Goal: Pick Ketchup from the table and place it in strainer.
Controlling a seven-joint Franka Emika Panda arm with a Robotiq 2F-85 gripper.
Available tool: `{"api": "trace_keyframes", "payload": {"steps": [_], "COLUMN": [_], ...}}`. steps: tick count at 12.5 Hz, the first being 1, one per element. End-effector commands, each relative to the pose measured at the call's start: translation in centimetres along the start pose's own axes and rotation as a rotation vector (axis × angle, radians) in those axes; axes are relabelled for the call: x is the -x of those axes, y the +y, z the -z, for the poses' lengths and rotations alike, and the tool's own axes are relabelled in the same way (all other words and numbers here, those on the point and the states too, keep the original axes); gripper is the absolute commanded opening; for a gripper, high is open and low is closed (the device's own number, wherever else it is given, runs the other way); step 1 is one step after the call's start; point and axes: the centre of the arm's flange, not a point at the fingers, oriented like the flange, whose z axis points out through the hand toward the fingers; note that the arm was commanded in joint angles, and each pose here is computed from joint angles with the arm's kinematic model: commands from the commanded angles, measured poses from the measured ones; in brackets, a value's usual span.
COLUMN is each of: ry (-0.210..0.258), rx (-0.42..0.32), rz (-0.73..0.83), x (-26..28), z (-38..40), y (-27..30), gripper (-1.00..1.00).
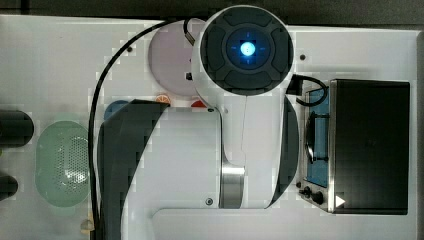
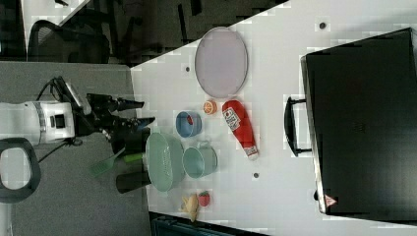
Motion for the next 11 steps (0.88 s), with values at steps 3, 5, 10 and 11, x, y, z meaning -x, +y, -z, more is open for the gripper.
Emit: {"api": "trace_keyframes", "payload": {"steps": [3,5,10,11], "ry": [-0.019,-0.029,-0.082,-0.095], "rx": [0.022,0.031,0.068,0.073], "rz": [-0.006,0.019,0.167,0.235], "x": [3.3,3.1,2.1,2.0], "z": [5.2,3.6,-4.2,-6.0], "y": [6.2,5.5,2.7,2.2], "gripper": [0.99,1.00,1.00,1.00]}}
